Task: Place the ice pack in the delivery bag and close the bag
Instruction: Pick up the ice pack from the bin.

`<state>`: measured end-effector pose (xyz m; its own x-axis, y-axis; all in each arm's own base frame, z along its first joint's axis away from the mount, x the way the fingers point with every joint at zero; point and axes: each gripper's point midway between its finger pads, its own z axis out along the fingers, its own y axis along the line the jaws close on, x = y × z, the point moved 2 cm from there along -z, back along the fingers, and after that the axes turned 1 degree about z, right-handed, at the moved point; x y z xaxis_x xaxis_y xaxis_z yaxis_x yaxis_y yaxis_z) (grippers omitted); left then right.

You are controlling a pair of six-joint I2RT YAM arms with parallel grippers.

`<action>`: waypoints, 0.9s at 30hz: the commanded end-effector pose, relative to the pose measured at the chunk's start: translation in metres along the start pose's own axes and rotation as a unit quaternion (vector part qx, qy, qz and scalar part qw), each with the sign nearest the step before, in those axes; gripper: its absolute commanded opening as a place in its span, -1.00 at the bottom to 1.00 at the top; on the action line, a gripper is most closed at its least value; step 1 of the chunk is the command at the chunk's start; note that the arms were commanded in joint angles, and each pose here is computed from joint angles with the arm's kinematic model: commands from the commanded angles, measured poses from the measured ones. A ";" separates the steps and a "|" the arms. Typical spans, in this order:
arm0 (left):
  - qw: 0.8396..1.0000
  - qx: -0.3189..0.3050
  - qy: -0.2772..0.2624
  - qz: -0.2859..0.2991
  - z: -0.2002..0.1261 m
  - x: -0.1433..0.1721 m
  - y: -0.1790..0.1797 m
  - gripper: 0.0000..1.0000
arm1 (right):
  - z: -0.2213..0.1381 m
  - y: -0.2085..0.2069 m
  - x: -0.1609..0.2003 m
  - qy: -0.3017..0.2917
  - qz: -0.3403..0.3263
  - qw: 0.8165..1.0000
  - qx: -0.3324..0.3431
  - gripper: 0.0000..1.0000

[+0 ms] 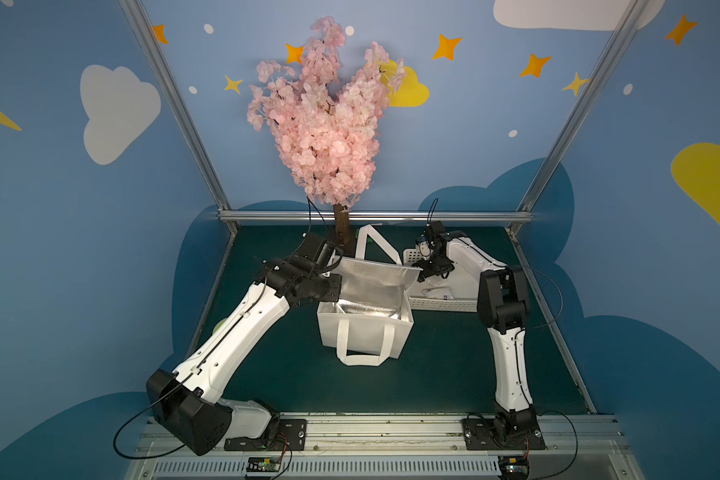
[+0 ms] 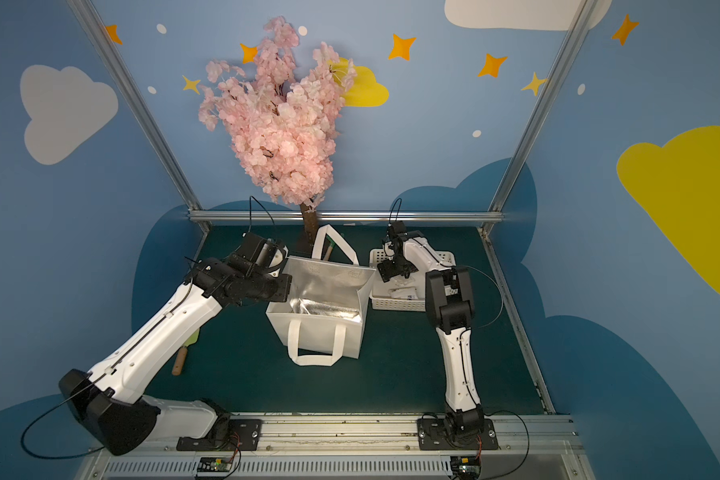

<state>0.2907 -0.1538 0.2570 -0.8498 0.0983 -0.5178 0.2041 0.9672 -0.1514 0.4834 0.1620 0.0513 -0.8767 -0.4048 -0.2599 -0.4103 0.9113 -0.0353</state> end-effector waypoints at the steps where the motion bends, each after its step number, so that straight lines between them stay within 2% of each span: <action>1: 1.000 0.005 -0.005 -0.001 -0.002 -0.005 -0.001 -0.95 | 0.010 0.007 0.015 0.038 -0.012 0.999 -0.007 0.85; 5: 1.000 0.005 -0.006 -0.003 -0.003 -0.004 -0.001 -0.94 | 0.016 0.010 0.026 0.071 0.001 0.997 0.005 0.78; 6: 1.000 0.006 -0.007 -0.004 -0.003 -0.003 -0.001 -0.95 | 0.017 0.012 0.027 0.077 0.004 0.997 -0.002 0.67; 7: 1.000 0.008 -0.007 -0.004 -0.003 -0.003 -0.001 -0.95 | 0.019 0.014 0.029 0.081 0.005 0.997 -0.007 0.49; 8: 1.000 0.009 -0.007 -0.004 -0.003 -0.003 -0.001 -0.95 | 0.022 0.016 0.032 0.090 0.006 0.996 -0.007 0.41; 11: 1.000 0.009 -0.008 -0.005 -0.004 -0.002 -0.001 -0.94 | 0.021 0.019 0.037 0.108 -0.003 0.994 -0.003 0.33; 12: 1.000 0.009 -0.007 -0.006 -0.004 -0.001 -0.001 -0.95 | 0.021 0.021 0.039 0.110 -0.004 0.994 -0.004 0.32; 15: 1.000 0.008 -0.009 -0.007 -0.006 0.000 0.000 -0.95 | 0.024 0.028 0.049 0.125 -0.009 0.992 -0.003 0.58; 17: 1.000 0.010 -0.010 -0.010 -0.006 0.002 0.000 -0.95 | 0.026 0.033 0.055 0.139 -0.011 0.990 0.000 0.60; 20: 1.000 0.014 -0.007 -0.012 -0.005 0.004 0.000 -0.95 | 0.028 0.034 0.061 0.153 -0.006 0.988 0.002 0.39; 21: 1.000 0.015 -0.008 -0.012 -0.006 0.004 -0.001 -0.95 | 0.029 0.035 0.062 0.157 -0.004 0.988 0.001 0.13; 23: 1.000 0.017 -0.010 -0.013 -0.008 0.004 -0.001 -0.94 | 0.029 0.034 0.064 0.163 -0.004 0.987 0.004 -0.15; 27: 1.000 0.016 -0.015 -0.015 -0.013 0.005 0.000 -0.95 | 0.021 0.033 0.066 0.154 0.009 0.988 -0.003 -0.18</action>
<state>0.2845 -0.1528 0.2581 -0.8504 0.0766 -0.5205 0.1963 0.9641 -0.1787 0.4736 0.1822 0.0494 -0.8961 -0.3882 -0.2152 -0.3839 0.9212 -0.0630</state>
